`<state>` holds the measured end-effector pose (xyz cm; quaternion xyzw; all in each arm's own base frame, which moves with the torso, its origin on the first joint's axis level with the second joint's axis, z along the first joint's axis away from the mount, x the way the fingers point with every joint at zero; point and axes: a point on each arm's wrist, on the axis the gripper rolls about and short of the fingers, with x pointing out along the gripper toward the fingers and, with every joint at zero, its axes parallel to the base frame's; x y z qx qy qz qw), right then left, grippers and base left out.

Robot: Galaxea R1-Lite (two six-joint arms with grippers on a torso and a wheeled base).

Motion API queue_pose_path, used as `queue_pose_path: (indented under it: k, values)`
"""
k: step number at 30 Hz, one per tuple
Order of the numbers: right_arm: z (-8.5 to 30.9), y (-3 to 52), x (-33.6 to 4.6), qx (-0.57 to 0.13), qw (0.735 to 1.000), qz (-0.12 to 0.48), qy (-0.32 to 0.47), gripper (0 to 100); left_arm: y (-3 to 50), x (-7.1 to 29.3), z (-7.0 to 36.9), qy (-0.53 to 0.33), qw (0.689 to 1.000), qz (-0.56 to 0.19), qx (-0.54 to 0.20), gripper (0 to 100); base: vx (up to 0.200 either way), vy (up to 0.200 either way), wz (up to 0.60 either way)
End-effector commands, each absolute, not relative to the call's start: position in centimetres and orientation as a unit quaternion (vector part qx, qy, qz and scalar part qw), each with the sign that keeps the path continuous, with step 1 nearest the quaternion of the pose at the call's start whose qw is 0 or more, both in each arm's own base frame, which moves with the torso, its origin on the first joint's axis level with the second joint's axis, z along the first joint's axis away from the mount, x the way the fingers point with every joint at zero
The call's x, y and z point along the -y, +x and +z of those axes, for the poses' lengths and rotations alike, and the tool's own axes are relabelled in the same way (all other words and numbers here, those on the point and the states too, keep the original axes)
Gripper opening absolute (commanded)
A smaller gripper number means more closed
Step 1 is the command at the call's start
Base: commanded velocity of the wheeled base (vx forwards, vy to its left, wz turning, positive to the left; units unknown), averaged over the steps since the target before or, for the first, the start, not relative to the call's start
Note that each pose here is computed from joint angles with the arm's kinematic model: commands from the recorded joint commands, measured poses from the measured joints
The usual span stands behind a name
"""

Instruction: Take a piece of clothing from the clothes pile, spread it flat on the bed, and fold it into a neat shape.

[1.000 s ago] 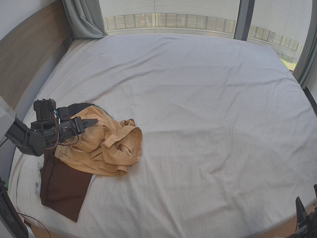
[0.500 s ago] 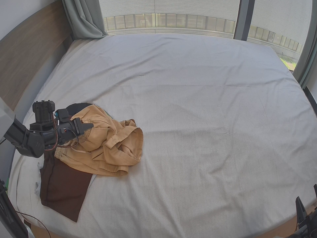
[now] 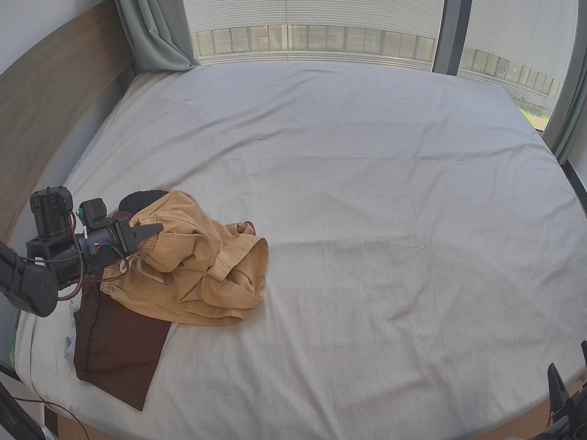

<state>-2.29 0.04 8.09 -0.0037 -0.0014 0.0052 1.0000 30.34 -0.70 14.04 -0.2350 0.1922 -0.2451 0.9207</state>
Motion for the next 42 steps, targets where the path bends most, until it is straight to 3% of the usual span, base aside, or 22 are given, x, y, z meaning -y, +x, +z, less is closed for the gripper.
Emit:
queue_pose_path:
  k: [1, 42]
  values:
    - [7.6, -2.2, 0.0, -0.004, 1.0, 0.005, -0.004, 100, 28.4, 1.0, 14.6, -0.23, 0.924, -0.253, -0.173, 0, 0.0, 0.0, 0.0]
    - [7.6, -2.2, 0.0, -0.004, 1.0, 0.005, -0.005, 100, 24.0, 4.1, 15.7, -0.209, 0.92, -0.296, -0.145, 0, 0.0, 0.0, 0.0]
